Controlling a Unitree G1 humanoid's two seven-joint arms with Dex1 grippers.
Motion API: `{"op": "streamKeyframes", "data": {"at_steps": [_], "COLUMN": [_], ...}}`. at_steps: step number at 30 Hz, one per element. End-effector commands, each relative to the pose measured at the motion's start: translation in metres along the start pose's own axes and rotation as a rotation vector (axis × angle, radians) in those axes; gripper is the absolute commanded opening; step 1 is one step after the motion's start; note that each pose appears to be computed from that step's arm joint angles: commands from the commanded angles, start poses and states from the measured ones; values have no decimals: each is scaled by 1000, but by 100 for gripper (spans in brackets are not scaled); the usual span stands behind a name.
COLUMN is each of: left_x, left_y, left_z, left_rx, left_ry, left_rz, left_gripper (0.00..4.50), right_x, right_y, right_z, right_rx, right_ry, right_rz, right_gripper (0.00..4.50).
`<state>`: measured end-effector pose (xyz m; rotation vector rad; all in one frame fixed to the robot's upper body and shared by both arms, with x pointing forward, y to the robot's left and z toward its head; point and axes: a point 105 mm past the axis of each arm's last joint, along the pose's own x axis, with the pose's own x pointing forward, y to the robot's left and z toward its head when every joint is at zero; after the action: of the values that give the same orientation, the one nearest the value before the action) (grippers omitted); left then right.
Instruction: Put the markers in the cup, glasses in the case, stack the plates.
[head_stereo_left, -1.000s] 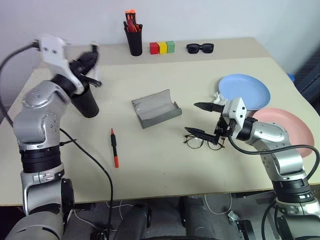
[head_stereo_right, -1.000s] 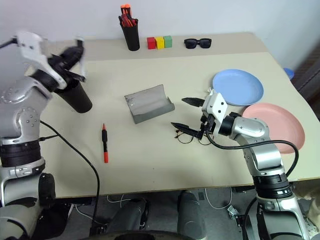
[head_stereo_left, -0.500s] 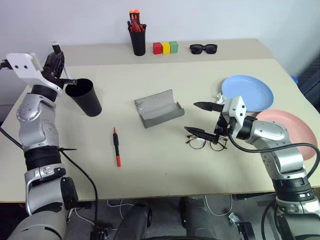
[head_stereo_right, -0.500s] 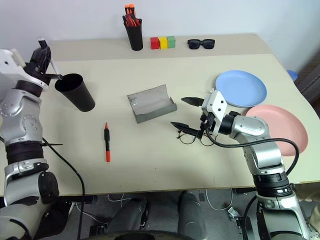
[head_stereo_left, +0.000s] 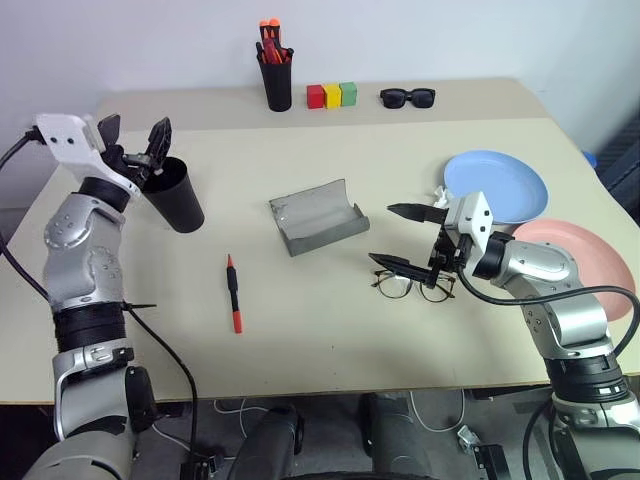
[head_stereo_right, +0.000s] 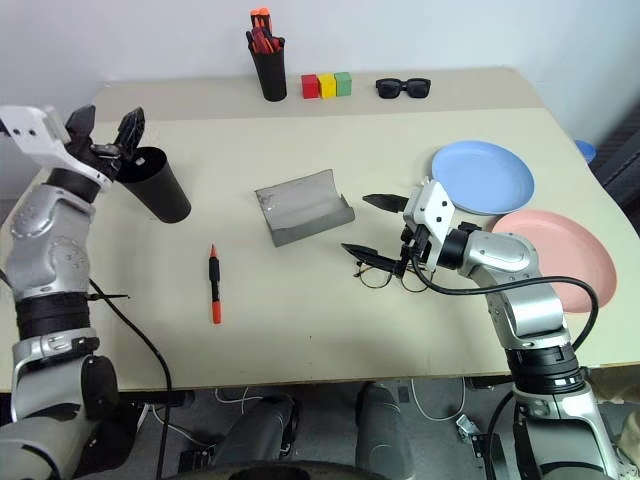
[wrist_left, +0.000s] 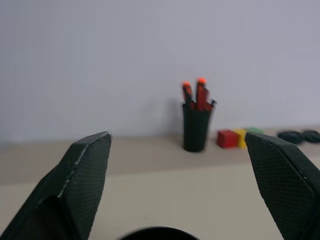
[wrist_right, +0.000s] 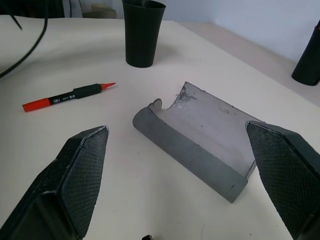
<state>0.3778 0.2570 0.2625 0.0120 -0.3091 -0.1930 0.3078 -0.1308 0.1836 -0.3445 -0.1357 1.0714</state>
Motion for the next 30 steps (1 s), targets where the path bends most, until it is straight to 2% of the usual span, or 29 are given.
{"op": "streamKeyframes", "data": {"at_steps": [1,5,8,12,16,21,26,29,30], "left_x": [-8,-29,-38,-64,-86,-100,-105,-110,-111], "left_y": [-40,-75,-83,-96,-93,-87,-94,-101,-104], "left_z": [10,-4,-18,-67,-95,-107,-120,-129,-132], "left_rx": [-19,7,-5,-43,-98,-96,-129,-152,-161], "left_ry": [176,391,528,725,813,864,912,946,958], "left_rz": [-52,-80,-5,31,91,134,125,114,106], "left_gripper": [445,445,445,445,445,445,445,371,325], "right_x": [-2,0,3,6,4,0,2,3,3], "right_y": [-6,-6,-6,-5,-4,-4,-2,-3,-3], "right_z": [14,12,12,11,11,10,11,12,12], "right_rx": [-51,-44,-38,-35,-33,-32,-36,-39,-40], "right_ry": [-33,-39,-45,-52,-47,-38,-42,-44,-44], "right_rz": [-14,-8,-2,4,3,-5,-6,-8,-9], "right_gripper": [450,450,450,450,450,450,450,450,450]}}
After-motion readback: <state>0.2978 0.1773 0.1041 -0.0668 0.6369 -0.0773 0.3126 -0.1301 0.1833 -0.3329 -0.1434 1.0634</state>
